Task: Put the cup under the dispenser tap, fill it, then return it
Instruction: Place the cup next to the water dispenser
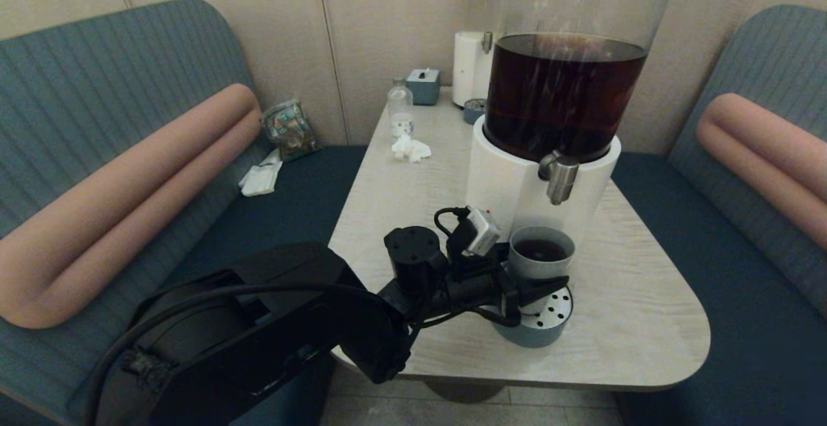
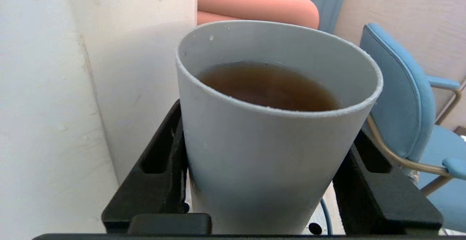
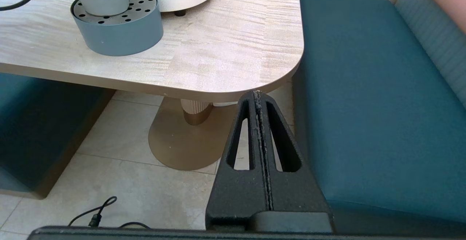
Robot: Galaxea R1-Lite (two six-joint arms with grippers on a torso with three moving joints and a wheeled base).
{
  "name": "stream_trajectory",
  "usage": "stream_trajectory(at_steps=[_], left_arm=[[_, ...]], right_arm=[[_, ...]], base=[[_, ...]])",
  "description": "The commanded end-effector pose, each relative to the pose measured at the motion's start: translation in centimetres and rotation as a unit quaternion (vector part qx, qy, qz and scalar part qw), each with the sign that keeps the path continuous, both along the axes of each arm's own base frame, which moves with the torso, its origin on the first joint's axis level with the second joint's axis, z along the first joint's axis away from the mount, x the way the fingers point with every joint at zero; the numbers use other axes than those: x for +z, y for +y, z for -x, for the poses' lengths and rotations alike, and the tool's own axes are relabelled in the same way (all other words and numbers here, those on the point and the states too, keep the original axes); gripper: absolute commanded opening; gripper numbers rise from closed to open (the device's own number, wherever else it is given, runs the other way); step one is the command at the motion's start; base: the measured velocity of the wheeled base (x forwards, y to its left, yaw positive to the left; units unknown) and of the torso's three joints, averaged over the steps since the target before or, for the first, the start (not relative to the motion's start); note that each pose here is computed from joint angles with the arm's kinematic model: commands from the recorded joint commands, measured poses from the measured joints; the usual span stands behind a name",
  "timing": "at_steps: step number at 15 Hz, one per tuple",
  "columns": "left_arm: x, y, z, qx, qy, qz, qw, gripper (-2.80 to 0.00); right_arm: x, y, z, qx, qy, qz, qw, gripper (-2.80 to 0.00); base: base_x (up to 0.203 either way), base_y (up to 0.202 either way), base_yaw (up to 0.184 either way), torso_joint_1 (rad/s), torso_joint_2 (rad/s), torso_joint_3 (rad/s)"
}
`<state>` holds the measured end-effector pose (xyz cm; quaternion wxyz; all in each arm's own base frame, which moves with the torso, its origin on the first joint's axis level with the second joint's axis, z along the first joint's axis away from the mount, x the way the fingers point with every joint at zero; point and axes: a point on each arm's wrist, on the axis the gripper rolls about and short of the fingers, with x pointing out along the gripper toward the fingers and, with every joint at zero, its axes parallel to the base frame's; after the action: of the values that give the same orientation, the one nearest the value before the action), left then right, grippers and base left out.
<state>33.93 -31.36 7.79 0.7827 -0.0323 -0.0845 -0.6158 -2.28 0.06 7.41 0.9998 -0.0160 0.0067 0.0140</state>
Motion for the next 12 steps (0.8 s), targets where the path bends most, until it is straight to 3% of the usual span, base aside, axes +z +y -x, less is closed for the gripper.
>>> stream_trajectory(at_steps=[1, 12], left_arm=[[0.3, -0.1, 0.2, -0.003, -0.005, 0.005, 1.0000, -2.80], [1.9, 1.8, 2.2, 0.008, 0.008, 0.010, 0.9999, -2.80]], right_arm=[[0.0, 0.0, 0.0, 0.001, 0.000, 0.000, 1.000, -2.80], [0.0, 0.0, 0.0, 0.001, 0.000, 0.000, 1.000, -2.80]], base=[[0.000, 0.000, 0.000, 0.000, 0.00, 0.000], [0.000, 0.000, 0.000, 0.000, 0.00, 0.000]])
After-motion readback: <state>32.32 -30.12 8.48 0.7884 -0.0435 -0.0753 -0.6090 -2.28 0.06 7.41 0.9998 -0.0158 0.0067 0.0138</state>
